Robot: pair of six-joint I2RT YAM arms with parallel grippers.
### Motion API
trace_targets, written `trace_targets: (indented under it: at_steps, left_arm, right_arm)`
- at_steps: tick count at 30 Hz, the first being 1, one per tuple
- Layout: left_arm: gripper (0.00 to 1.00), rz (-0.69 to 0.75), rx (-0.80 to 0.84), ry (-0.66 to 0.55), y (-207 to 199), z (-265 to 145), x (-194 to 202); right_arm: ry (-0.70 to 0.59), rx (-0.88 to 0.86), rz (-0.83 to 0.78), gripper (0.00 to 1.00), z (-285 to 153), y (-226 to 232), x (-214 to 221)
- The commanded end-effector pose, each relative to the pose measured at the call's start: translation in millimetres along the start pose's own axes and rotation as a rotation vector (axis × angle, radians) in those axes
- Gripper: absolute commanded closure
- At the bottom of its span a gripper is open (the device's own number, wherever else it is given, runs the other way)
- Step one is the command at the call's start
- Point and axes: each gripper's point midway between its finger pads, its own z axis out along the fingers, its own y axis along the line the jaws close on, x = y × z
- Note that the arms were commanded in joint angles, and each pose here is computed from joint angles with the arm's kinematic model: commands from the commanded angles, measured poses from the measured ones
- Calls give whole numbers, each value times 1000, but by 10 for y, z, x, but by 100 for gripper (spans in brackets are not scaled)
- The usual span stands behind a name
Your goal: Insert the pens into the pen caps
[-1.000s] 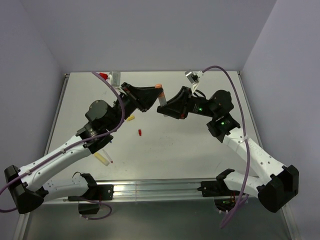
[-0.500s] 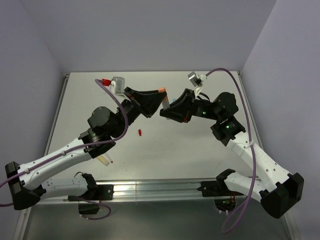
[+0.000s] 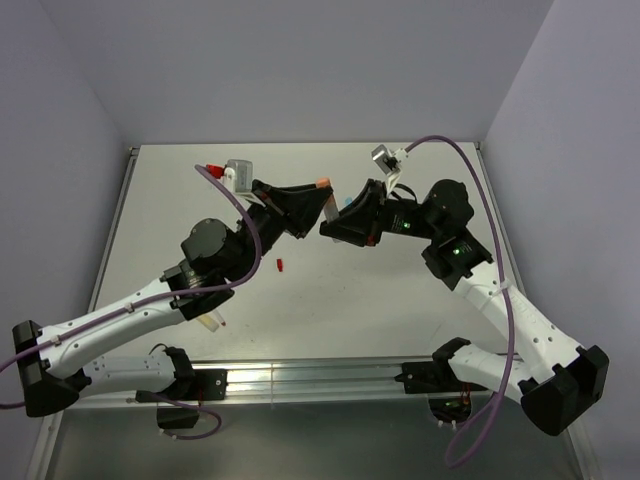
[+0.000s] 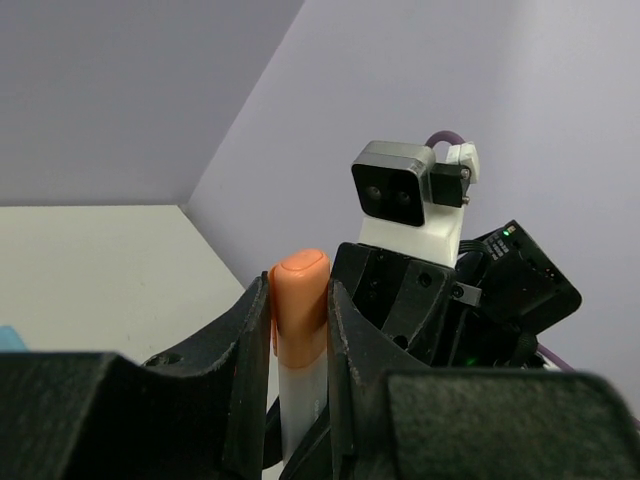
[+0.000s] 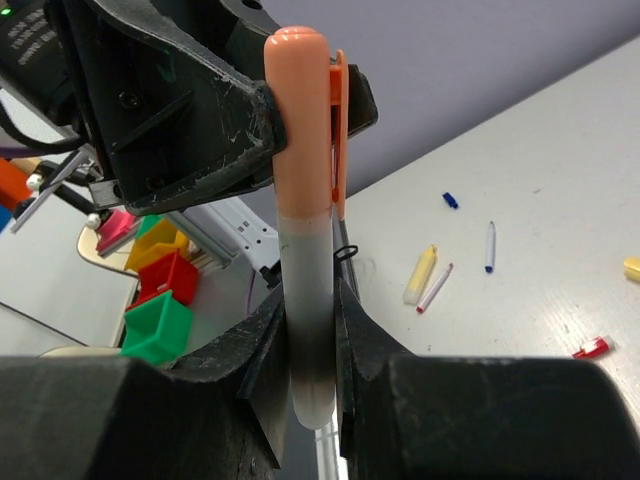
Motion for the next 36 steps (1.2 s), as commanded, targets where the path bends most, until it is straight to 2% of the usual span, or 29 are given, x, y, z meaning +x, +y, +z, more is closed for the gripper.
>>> trace_targets:
  at_steps: [1, 2, 3, 4, 6, 7, 10, 13, 18, 19, 22, 23, 24, 25, 27, 28, 30, 31, 36]
  left_arm:
    - [100, 46, -4, 333, 14, -252, 875]
    - [100, 52, -34, 299, 13, -174, 750]
    - [100, 56, -51, 283, 33, -123, 690]
    - [100, 42, -62, 238, 2, -22, 488]
    - [100, 48, -129, 234, 130, 92, 424]
    - [100, 31, -154, 185, 148, 197, 198]
    - [100, 11, -248, 174, 417, 384, 98]
    - [100, 0, -336, 142, 690, 522, -78]
    - [100, 4, -472, 202, 1387, 797, 71]
    - [100, 5, -504, 240, 1592, 862, 253]
    - [100, -11, -563, 261, 1995, 985, 401]
    - [100, -9, -592, 309, 2220, 1033, 656]
    - [100, -11, -591, 318, 2307, 1107, 682]
    - [100, -9, -636, 377, 2581, 1129, 975]
    - [100, -11, -649, 407, 2751, 1269, 1075]
    - [100, -18, -674, 472, 2975, 1275, 1386]
    - [100, -21, -683, 491, 3104, 1373, 1486]
    - [100, -26, -713, 533, 3279, 1341, 1717]
    - [100, -72, -750, 579, 3578, 1334, 2045]
  right_arm:
    - [-234, 153, -113, 90, 13, -128, -739]
    - [-225, 162, -111, 84, 14, -158, -714]
    - [-202, 186, -88, 73, 10, -216, -655]
    - [-192, 200, -93, 68, 2, -246, -629]
    - [-173, 259, -63, 58, -49, -346, -532]
    - [-163, 298, -51, 55, -79, -429, -470]
    - [-169, 425, -8, 41, -232, -625, -327]
    - [-158, 533, 33, 38, -369, -782, -184]
    - [-131, 740, 81, 35, -708, -1041, 132]
    - [-147, 781, 73, 34, -775, -1088, 130]
    - [-142, 854, 65, 32, -895, -1173, 183]
    - [-141, 892, 65, 32, -955, -1215, 191]
    - [-140, 905, 64, 32, -976, -1230, 194]
    - [-140, 910, 62, 31, -991, -1226, 203]
    - [-143, 928, 52, 31, -1032, -1242, 203]
    - [-140, 934, 53, 30, -1045, -1256, 219]
    - [-133, 955, 48, 30, -1079, -1281, 229]
    - [-130, 964, 47, 30, -1094, -1297, 243]
    - [-123, 986, 45, 30, -1147, -1343, 266]
